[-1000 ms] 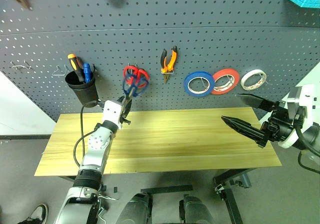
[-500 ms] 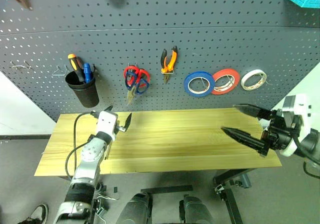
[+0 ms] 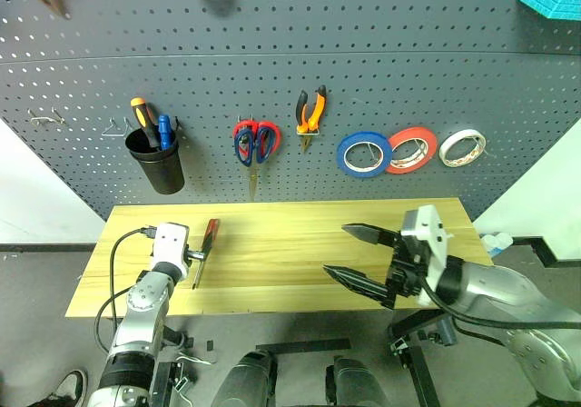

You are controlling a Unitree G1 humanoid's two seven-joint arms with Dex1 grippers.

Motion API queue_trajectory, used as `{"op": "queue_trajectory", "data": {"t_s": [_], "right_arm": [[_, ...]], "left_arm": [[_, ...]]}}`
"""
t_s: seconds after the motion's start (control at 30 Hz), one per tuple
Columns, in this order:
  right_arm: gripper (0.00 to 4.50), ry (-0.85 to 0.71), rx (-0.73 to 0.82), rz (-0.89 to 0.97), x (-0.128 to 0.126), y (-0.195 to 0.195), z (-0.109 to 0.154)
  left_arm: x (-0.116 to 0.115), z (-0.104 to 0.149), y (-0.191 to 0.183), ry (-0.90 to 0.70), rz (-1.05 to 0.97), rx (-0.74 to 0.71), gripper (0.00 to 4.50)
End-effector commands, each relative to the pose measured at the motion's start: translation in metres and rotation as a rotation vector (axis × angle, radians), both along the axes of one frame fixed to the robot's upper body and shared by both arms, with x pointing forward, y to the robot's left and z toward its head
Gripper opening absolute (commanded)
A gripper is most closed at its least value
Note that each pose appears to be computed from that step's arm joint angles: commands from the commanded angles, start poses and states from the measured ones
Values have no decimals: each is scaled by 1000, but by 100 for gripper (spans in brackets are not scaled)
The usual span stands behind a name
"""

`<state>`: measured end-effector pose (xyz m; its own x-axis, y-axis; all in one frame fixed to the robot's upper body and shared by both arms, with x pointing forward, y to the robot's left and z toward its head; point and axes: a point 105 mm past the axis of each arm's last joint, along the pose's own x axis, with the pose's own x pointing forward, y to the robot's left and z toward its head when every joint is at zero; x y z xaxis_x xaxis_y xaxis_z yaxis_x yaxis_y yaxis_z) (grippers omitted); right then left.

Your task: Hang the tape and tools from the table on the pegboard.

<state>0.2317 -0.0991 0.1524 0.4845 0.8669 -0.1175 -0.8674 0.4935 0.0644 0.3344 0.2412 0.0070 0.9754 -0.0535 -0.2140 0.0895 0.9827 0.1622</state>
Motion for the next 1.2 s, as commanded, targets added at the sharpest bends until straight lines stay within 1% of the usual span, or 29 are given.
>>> {"op": "queue_trajectory", "data": {"t_s": [0.03, 0.3, 0.47, 0.67, 0.77, 0.9, 0.97, 1.1, 1.2], "right_arm": [[450, -29, 36, -29, 12, 5, 2], [450, -16, 45, -22, 12, 8, -1], [450, -9, 37, -26, 10, 7, -3], [450, 5, 32, -33, 9, 5, -6], [450, 13, 28, -40, 8, 3, -8], [450, 20, 22, -46, 6, 2, -10], [450, 22, 21, -46, 6, 2, -11], [450, 33, 19, -50, 5, 1, -13], [450, 36, 21, -51, 4, 1, -14]], "left_arm": [[8, -7, 10, 27, 41, -34, 448], [17, -30, 8, 116, 78, -72, 448], [26, -31, 6, 149, 116, -122, 448], [42, -16, 9, 168, 150, -187, 448], [46, -14, 17, 224, 196, -246, 448], [42, -19, 23, 336, 238, -270, 448], [44, -15, 21, 369, 214, -262, 448], [47, 1, 10, 438, 124, -260, 448], [49, 15, 6, 486, 63, -223, 448]]}}
